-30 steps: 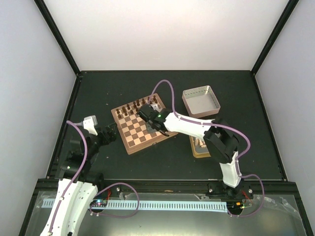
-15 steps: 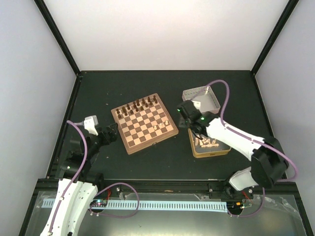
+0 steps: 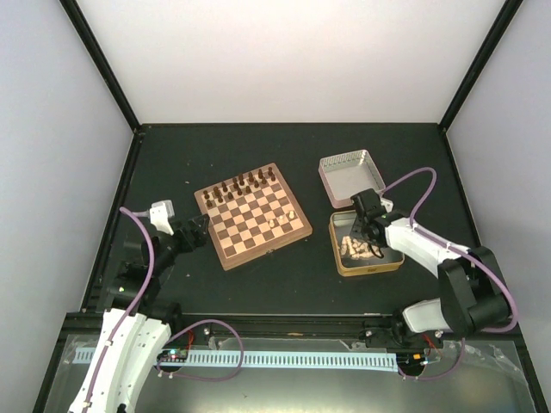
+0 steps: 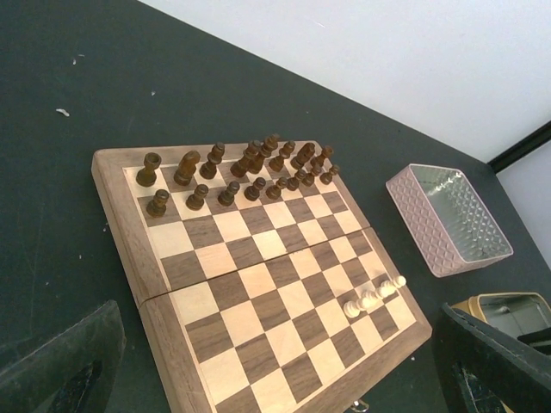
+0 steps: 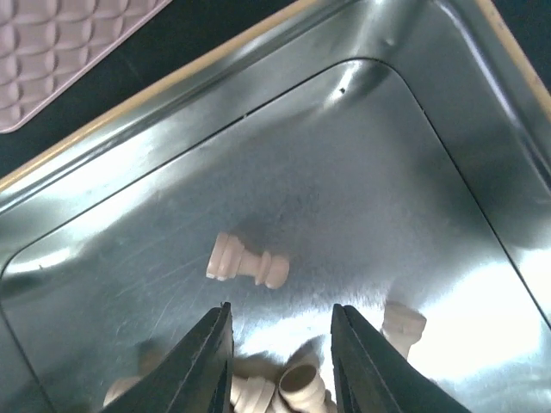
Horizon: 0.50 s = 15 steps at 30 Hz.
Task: Set up the chess pieces on the board
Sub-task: Pick up the chess piece from the storage box.
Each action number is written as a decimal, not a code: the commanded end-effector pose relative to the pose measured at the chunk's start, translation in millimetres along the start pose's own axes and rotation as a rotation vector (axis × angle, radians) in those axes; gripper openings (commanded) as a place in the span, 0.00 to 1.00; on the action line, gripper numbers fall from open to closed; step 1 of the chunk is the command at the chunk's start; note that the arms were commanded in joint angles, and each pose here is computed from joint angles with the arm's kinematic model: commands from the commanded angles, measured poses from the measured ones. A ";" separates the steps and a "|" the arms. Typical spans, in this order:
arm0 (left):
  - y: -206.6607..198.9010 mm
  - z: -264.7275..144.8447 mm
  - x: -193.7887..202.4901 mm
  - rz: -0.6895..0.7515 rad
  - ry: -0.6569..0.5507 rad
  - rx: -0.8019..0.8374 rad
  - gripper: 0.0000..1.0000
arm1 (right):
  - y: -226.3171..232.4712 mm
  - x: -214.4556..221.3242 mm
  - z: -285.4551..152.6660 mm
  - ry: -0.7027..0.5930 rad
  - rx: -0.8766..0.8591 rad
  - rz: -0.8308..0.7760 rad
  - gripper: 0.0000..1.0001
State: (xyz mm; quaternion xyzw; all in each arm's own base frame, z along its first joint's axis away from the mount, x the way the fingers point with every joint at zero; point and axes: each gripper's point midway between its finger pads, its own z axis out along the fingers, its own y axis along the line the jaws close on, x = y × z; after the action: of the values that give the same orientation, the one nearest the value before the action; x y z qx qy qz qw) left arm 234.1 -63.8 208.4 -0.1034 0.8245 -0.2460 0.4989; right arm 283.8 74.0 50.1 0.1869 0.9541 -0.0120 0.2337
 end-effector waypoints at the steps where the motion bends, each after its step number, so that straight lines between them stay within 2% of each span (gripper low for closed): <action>1: -13.2 -3.5 -13.0 0.006 -0.033 0.047 0.99 | 4.5 -8.4 12.4 0.001 -0.045 0.018 0.34; 15: -11.9 -4.1 -12.7 0.011 -0.033 0.040 0.99 | 6.0 -15.5 36.0 0.062 -0.039 -0.097 0.37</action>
State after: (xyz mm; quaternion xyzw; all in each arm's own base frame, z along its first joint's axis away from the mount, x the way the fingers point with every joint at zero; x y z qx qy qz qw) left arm 234.0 -65.0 208.9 -0.1012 0.8241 -0.2490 0.4986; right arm 298.3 65.4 21.1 0.1610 0.9671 -0.0091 0.1965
